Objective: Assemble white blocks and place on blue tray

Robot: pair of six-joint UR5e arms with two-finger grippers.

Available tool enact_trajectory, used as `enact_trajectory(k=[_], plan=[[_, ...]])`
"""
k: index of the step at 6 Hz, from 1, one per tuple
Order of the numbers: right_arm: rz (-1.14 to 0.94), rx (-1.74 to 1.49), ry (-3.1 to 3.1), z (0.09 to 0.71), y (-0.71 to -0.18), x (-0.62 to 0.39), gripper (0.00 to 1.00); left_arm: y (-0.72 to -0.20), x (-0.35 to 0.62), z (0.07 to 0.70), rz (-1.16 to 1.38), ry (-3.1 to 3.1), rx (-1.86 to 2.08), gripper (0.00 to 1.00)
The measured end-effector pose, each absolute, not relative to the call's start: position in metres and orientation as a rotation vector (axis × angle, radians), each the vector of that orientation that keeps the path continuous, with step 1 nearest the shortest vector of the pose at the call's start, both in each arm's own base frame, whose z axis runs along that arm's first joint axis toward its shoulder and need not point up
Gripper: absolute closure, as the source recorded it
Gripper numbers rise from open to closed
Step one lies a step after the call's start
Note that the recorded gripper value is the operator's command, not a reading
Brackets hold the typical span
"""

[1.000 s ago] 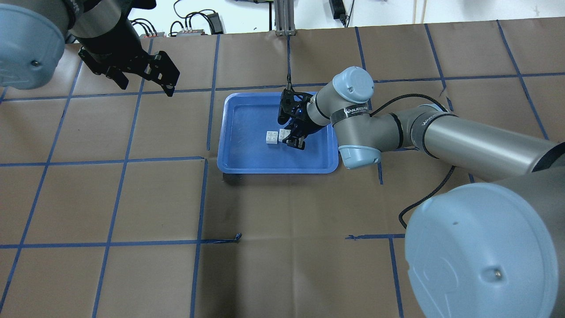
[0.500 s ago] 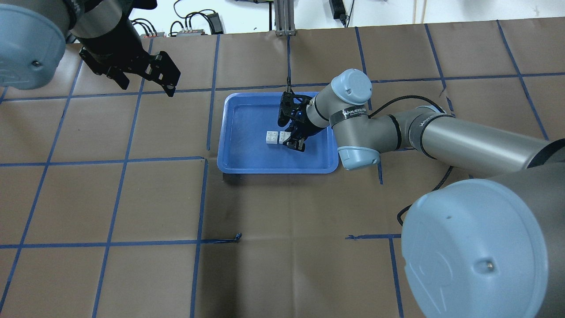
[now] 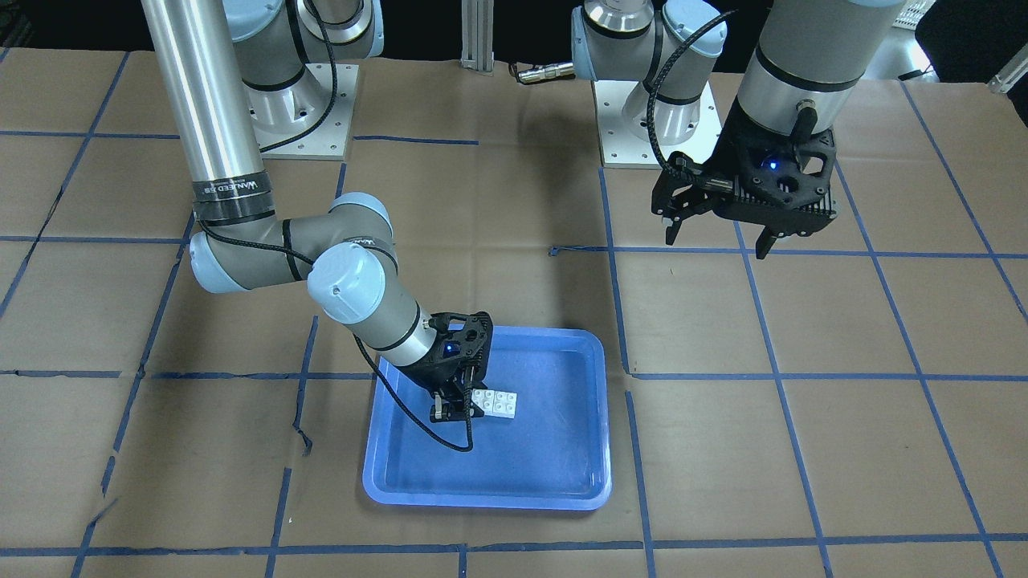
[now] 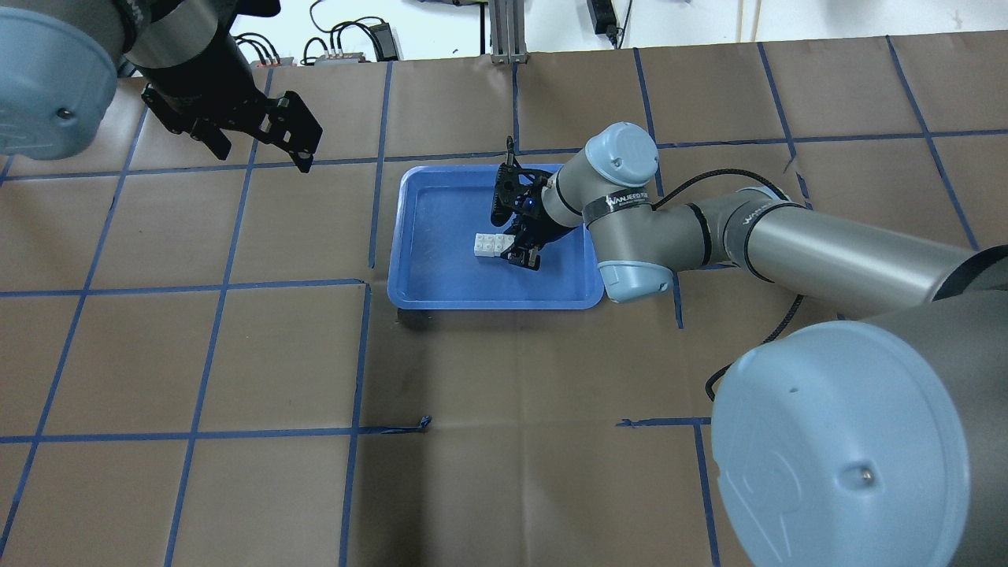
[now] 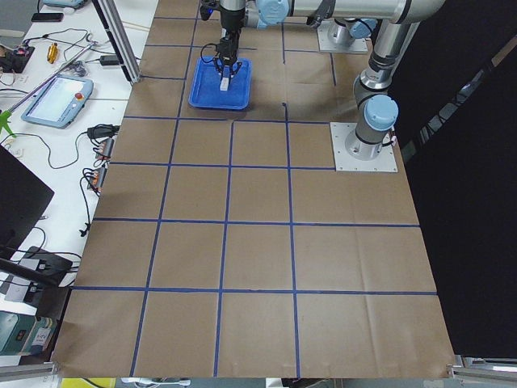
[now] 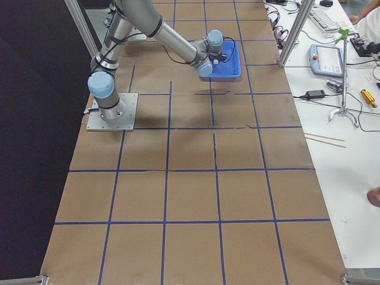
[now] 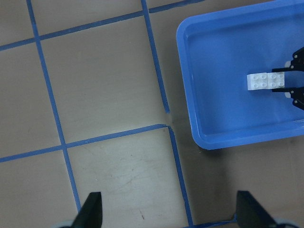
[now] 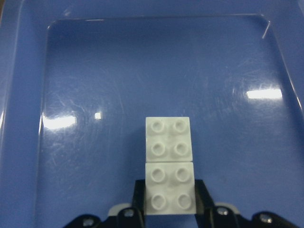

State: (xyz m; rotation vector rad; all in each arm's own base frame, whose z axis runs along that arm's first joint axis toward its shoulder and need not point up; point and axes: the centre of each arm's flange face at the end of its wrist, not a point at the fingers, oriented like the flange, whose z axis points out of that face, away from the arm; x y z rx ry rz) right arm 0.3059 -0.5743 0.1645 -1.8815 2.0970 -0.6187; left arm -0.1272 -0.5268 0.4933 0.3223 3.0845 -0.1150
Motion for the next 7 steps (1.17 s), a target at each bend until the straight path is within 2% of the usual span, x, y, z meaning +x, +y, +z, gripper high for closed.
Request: enact_trajectory(k=[7], plan=[[-0.615, -1.882, 2.096, 0.1624, -0.5746, 0.3063, 0.76, -0.5256, -0.1280, 0.4919, -0.110, 3.085, 0.325, 0.02]])
